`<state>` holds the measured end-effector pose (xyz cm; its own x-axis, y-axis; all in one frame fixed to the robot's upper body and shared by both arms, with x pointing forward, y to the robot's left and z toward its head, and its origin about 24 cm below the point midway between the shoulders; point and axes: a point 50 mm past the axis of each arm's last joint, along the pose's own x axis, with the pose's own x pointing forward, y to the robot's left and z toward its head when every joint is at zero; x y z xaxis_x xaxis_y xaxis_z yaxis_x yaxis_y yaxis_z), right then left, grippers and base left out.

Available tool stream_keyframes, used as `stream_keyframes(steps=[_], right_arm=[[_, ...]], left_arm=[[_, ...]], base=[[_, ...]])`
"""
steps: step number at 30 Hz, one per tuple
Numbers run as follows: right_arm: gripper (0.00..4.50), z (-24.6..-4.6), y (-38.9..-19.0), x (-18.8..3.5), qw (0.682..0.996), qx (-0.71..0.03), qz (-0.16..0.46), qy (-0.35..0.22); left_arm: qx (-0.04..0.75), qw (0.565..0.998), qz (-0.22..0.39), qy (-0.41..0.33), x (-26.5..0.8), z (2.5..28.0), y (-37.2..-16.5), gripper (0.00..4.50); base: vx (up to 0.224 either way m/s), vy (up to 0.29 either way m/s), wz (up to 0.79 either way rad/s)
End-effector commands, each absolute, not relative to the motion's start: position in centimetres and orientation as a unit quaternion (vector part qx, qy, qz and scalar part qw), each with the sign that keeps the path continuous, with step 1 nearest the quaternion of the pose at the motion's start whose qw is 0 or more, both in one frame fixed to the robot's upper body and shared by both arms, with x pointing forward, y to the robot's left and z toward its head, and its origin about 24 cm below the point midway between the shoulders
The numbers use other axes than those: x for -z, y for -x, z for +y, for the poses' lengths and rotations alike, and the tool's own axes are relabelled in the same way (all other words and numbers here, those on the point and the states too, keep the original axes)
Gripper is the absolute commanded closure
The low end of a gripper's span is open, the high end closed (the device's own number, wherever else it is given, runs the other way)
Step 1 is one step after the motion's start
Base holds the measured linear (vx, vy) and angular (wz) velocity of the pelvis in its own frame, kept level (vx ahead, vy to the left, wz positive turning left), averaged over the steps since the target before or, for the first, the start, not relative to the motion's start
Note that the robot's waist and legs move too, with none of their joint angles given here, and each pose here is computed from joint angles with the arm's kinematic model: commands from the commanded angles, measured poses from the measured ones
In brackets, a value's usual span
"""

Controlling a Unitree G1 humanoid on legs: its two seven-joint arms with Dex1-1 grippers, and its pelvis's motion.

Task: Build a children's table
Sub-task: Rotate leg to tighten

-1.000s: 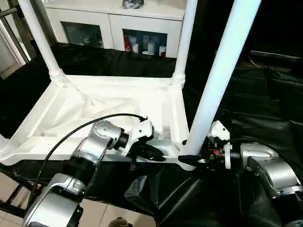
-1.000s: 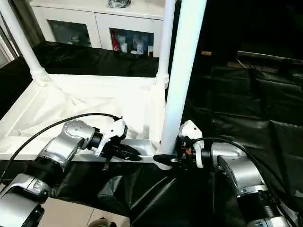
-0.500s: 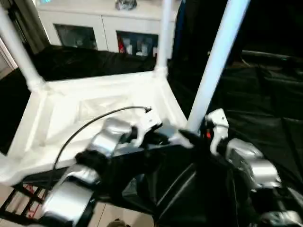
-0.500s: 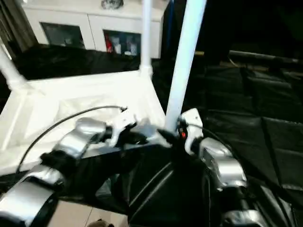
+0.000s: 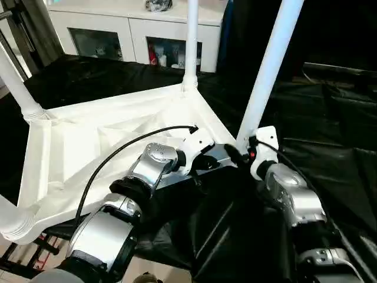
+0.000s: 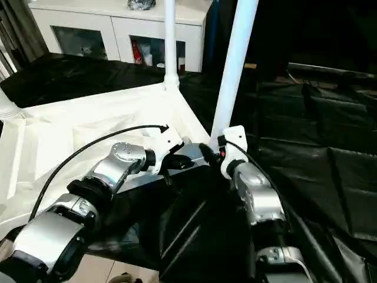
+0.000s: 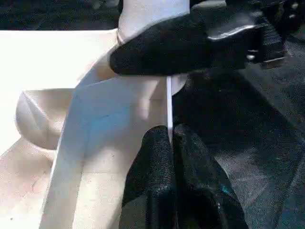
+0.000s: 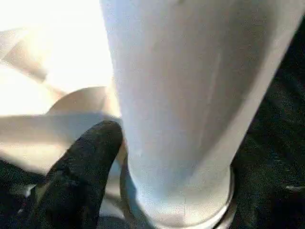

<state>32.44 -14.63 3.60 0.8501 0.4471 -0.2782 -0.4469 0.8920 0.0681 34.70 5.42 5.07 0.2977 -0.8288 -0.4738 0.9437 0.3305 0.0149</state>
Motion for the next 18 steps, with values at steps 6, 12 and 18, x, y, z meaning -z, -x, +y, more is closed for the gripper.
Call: stream_keyframes(steps=[6,12,18], right_arm=[[1.01,-13.5,-29.6,-3.6,0.882,-0.444,0.159,0.010],[1.01,-16.3,-28.1,-4.2,0.839,-0.513,0.181,0.028],[1.25,-17.7,-27.4,-4.8,0.817,-0.544,0.191,0.030]], left_arm=[[0.689,0.703,0.119,-0.132,-7.1,3.6,-32.8,4.50],[0.719,0.670,0.124,-0.140,-7.1,5.4,-32.2,4.50],[0.734,0.648,0.137,-0.150,-7.0,7.1,-31.6,4.50]], base=[[0.000,0.000,0.00],[0.000,0.000,0.00],[0.000,0.000,0.00]])
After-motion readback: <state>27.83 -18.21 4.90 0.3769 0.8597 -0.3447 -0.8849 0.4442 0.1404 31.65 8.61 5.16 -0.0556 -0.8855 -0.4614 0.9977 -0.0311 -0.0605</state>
